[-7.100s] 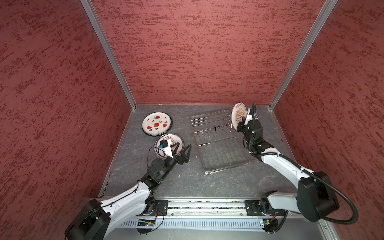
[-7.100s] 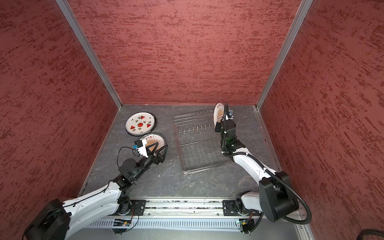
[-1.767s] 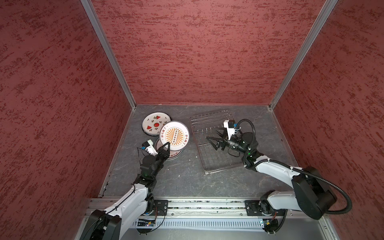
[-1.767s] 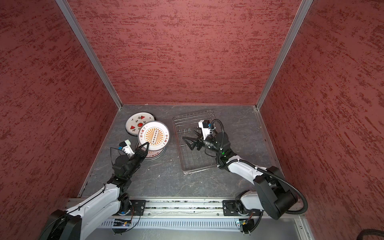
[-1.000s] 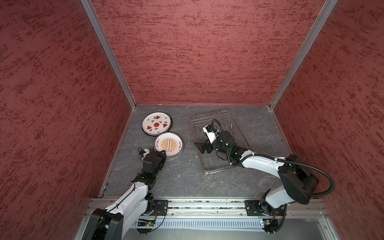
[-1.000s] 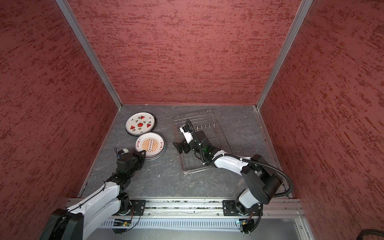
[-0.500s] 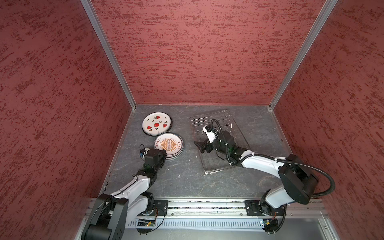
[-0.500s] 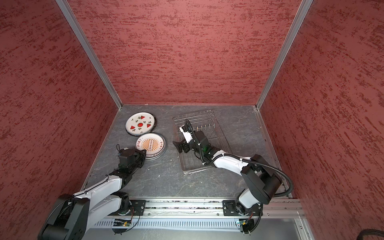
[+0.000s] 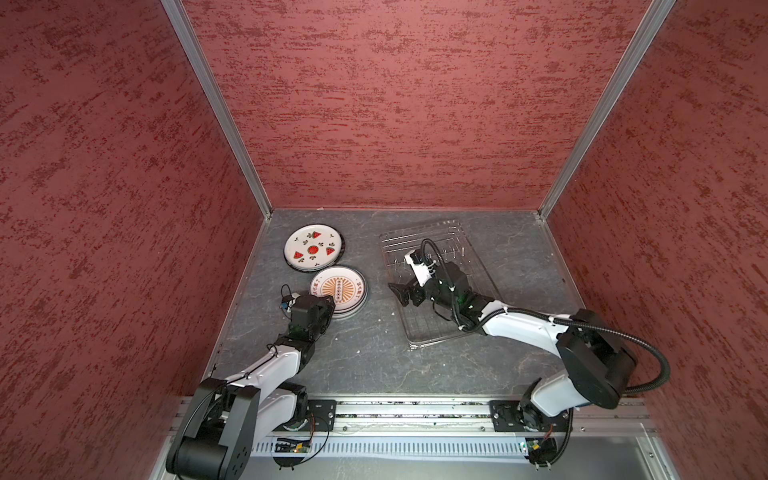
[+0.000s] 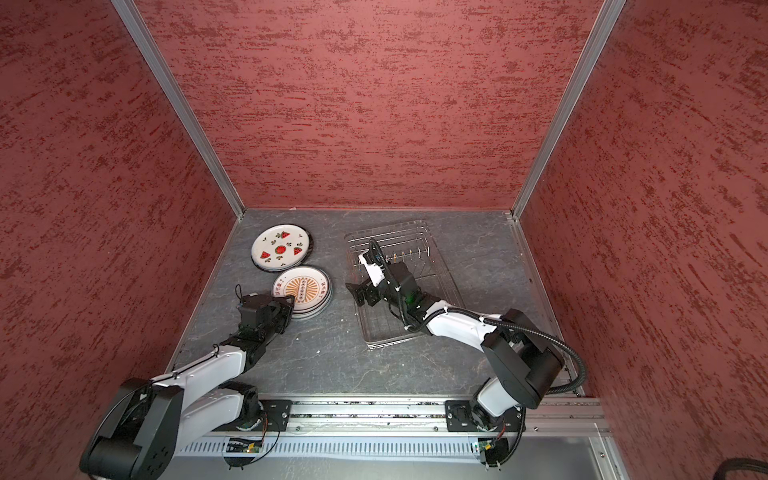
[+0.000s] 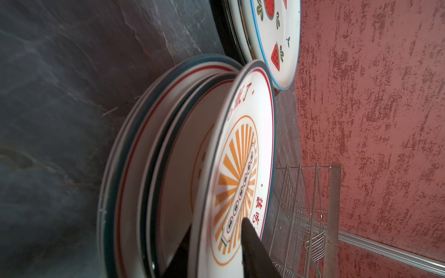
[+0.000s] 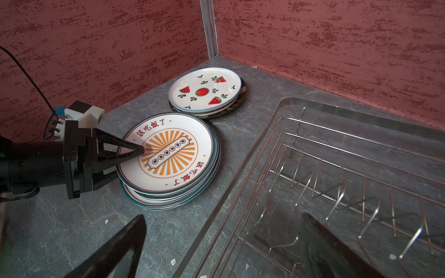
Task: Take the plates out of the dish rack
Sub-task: 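Lower the plate onto the sunburst plate stack with the left gripper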
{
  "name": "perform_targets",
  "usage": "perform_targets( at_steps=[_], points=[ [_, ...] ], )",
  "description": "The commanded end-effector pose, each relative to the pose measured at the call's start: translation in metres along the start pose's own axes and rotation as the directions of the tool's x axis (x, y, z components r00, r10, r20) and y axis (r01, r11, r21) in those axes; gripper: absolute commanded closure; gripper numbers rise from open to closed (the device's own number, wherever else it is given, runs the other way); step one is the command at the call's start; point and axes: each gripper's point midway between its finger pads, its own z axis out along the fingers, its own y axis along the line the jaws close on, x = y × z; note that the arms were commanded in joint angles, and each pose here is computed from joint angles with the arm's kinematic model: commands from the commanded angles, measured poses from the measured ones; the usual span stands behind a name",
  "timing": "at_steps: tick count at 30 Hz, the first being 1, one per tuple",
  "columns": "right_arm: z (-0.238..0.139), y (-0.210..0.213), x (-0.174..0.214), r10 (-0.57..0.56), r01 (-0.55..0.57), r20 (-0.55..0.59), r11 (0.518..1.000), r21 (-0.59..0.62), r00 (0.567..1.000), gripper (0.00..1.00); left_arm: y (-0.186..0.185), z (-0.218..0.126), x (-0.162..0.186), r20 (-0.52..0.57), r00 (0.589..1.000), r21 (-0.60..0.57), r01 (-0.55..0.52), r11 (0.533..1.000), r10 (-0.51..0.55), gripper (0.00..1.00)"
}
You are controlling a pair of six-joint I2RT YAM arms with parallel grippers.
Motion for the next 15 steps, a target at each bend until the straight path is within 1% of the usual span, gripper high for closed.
perform_targets(
  at_steps=[1,3,5,7,12,15],
  points=[
    [0.002,0.002,-0.012,-0.031,0.03,0.029,0.999,0.009,0.999,0.01,-0.014,-0.005,-0.009,0.051,0.998,0.016,-0.038,0.999,0.037,0.51],
    [0.002,0.003,-0.013,-0.031,0.03,0.032,1.0,0.007,0.999,0.01,-0.013,-0.008,-0.012,0.074,0.995,-0.028,-0.07,0.997,0.072,0.39],
    [0.002,0.003,-0.014,-0.031,0.031,0.032,1.0,0.006,0.999,0.01,-0.014,-0.009,-0.014,0.086,0.992,-0.034,-0.085,0.996,0.087,0.35],
    [0.002,0.003,-0.014,-0.031,0.031,0.033,1.0,0.008,0.999,0.01,-0.013,-0.009,-0.014,0.091,0.992,-0.043,-0.088,0.995,0.092,0.34],
    [0.001,0.005,-0.016,-0.033,0.033,0.035,0.999,0.005,0.999,0.01,-0.01,-0.014,-0.019,0.152,0.98,-0.1,-0.117,0.988,0.131,0.33],
    [0.001,0.005,-0.016,-0.037,0.037,0.035,0.999,0.007,0.999,0.01,-0.011,-0.016,-0.02,0.169,0.976,-0.11,-0.119,0.987,0.137,0.33]
  ],
)
